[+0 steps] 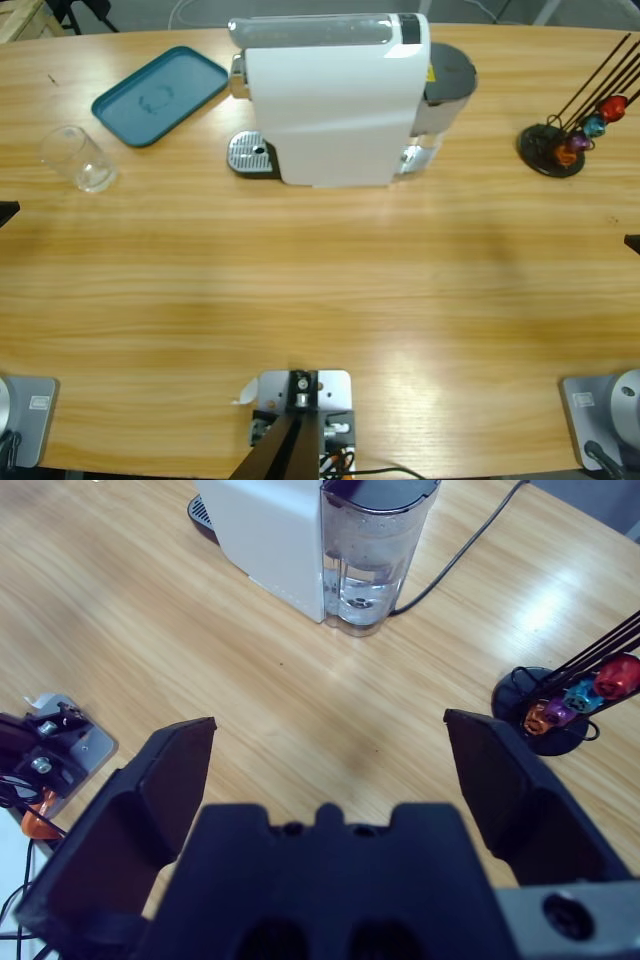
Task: Pour coffee
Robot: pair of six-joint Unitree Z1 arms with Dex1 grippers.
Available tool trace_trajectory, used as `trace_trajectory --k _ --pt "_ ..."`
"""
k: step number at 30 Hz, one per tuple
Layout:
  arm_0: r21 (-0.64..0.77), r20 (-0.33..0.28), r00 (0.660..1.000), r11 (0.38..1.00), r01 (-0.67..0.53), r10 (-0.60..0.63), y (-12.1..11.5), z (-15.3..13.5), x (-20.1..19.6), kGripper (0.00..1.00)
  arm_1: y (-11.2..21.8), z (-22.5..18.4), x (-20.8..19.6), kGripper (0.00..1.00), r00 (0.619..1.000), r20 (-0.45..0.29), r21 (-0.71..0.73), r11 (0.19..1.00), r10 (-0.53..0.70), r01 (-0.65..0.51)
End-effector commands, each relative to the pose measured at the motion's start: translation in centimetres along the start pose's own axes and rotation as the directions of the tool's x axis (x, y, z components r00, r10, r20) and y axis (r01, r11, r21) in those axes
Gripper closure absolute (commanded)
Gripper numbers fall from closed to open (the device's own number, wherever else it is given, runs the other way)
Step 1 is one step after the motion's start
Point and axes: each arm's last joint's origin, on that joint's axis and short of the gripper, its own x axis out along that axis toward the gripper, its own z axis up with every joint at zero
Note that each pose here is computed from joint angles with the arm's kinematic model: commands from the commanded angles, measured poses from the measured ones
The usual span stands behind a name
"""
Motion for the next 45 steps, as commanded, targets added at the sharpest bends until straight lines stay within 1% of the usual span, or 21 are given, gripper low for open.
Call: trace_trajectory --k 1,6,9,11,14,15,17,21,23,24,25,27,28,30,31,33,35,37,39,43,45 --pt "0.005 -0.037 0.999 1.000 0.020 -0.020 0.0 -0.9 0.8 0.000 0.0 -0.9 0.4 0.000 1.000 -0.017 0.006 1.000 -0.001 0.001" --pt "0.005 -0.038 0.999 1.000 0.018 -0.018 0.0 -0.9 0.8 0.000 0.0 -0.8 0.5 0.000 1.000 -0.019 0.006 1.000 -0.001 0.001" --pt "0.005 -0.024 0.999 1.000 0.021 -0.020 0.0 -1.0 0.6 0.000 0.0 -0.8 0.5 0.000 1.000 -0.018 0.004 1.000 -0.001 0.001" --pt "-0.001 -0.018 1.000 1.000 0.018 -0.018 0.0 -1.1 0.8 0.000 0.0 -0.6 0.7 0.000 1.000 -0.031 0.005 1.000 0.000 0.000" --pt "-0.032 -0.013 0.999 0.999 0.030 -0.031 0.0 -1.0 1.3 0.000 0.0 -0.5 1.0 0.000 0.999 -0.045 0.005 1.000 0.002 -0.002" --pt "-0.057 0.005 0.999 0.998 0.041 -0.041 0.0 -0.7 1.3 0.000 0.0 -0.5 1.1 0.000 0.999 -0.046 0.005 1.000 0.003 -0.003" --pt "-0.086 0.022 0.999 0.995 0.042 -0.040 0.1 1.0 1.7 0.000 0.0 -0.4 1.1 0.000 0.999 -0.048 0.005 1.000 0.003 -0.003" --pt "-0.095 -0.001 0.998 0.993 0.064 -0.064 0.5 5.8 4.4 0.000 -0.1 -0.3 1.3 0.000 0.998 -0.055 0.006 1.000 0.003 -0.003" --pt "-0.123 -0.020 0.995 0.987 0.100 -0.103 0.7 7.7 6.2 0.000 -0.1 -0.3 1.3 0.000 0.998 -0.057 0.006 1.000 0.004 -0.003" --pt "-0.148 -0.016 0.994 0.984 0.104 -0.107 0.8 8.6 7.3 0.000 -0.1 -0.3 1.3 0.000 0.998 -0.056 0.006 1.000 0.003 -0.003" --pt "-0.167 0.004 0.995 0.981 0.103 -0.104 1.0 9.2 7.9 0.000 -0.1 -0.4 1.2 0.000 0.999 -0.053 0.006 1.000 0.003 -0.003" --pt "-0.214 0.067 0.995 0.972 0.093 -0.080 1.2 10.2 8.5 0.002 -0.1 -0.4 1.2 0.000 0.999 -0.053 0.006 1.000 0.003 -0.003" --pt "-0.265 0.089 0.994 0.961 0.084 -0.062 1.4 10.5 8.7 0.002 -0.1 -0.3 1.3 0.000 0.999 -0.055 0.006 1.000 0.003 -0.003" --pt "-0.372 0.096 0.994 0.924 0.085 -0.053 1.8 10.9 9.7 0.000 -0.1 -0.3 1.3 0.000 0.998 -0.057 0.006 1.000 0.004 -0.003" --pt "-0.423 0.086 0.994 0.901 0.098 -0.068 2.1 11.0 10.3 0.000 -0.1 -0.3 1.3 0.000 0.998 -0.057 0.006 1.000 0.004 -0.003" --pt "-0.511 0.069 0.987 0.844 0.162 -0.148 3.1 11.1 12.4 0.000 -0.1 -0.3 1.4 0.000 0.998 -0.059 0.006 1.000 0.004 -0.003" --pt "-0.584 0.049 0.987 0.797 0.155 -0.155 3.7 10.9 14.5 0.000 -0.1 -0.2 1.4 0.000 0.998 -0.060 0.006 1.000 0.004 -0.004" --pt "-0.621 0.037 0.984 0.767 0.161 -0.177 4.1 10.9 16.3 0.000 -0.1 -0.1 1.6 0.000 0.998 -0.067 0.007 1.000 0.006 -0.005" --pt "-0.639 0.023 0.982 0.753 0.157 -0.185 4.3 11.0 17.5 0.002 -0.1 -0.1 1.8 0.000 0.997 -0.072 0.007 1.000 0.006 -0.006" --pt "-0.726 -0.001 0.974 0.670 0.155 -0.227 5.0 11.2 19.5 0.047 -0.1 -0.1 1.8 0.000 0.997 -0.072 0.007 1.000 0.006 -0.006" --pt "-0.746 -0.008 0.965 0.644 0.169 -0.262 5.2 11.4 20.4 0.064 -0.1 0.0 1.9 0.000 0.997 -0.075 0.007 1.000 0.006 -0.006"
